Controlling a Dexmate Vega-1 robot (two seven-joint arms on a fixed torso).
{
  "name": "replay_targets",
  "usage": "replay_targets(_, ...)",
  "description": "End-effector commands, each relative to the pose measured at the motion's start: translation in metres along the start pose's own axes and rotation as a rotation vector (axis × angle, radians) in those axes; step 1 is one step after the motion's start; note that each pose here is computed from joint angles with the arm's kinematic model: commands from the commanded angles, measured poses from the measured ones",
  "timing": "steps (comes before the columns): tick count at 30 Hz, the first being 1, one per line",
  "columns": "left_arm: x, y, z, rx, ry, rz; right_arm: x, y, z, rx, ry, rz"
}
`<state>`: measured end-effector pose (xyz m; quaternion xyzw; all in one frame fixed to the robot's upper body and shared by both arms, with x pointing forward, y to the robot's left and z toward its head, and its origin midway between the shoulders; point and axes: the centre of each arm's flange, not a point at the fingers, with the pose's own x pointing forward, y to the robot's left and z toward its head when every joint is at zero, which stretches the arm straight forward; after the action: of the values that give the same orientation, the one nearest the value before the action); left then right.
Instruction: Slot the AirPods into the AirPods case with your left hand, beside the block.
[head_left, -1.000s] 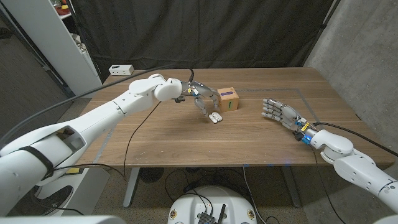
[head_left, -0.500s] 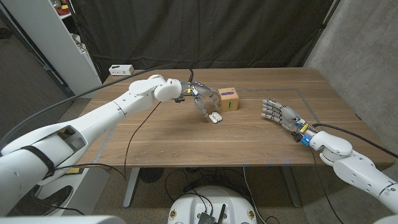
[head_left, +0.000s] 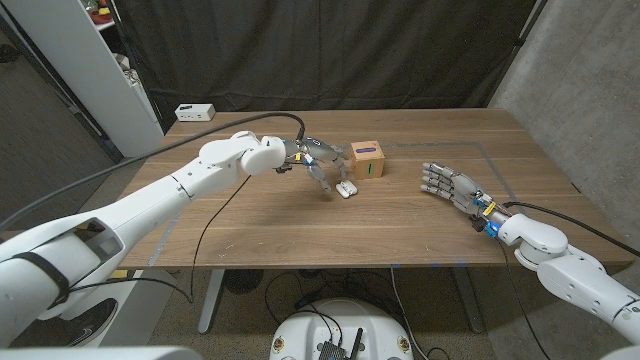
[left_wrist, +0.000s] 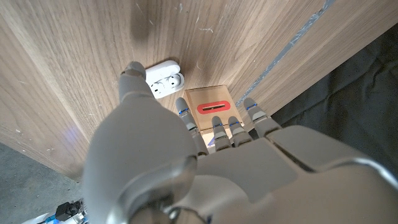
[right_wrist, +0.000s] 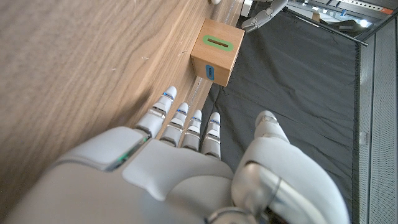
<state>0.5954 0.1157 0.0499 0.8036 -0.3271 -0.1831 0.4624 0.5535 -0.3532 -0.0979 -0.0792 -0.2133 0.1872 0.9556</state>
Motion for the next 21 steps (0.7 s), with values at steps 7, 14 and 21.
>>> replay_targets(7,0.001,-0.013,0.009,-0.022,0.011,0.01,-0.005,0.005,0.001,-0.003,0.011,0.007)
replay_targets(14,0.006,-0.018,0.013,-0.032,0.012,0.043,-0.009,0.006,-0.001,-0.002,0.014,0.004)
replay_targets(21,0.011,-0.02,0.014,-0.04,0.014,0.042,-0.009,0.005,-0.001,0.0,0.014,0.003)
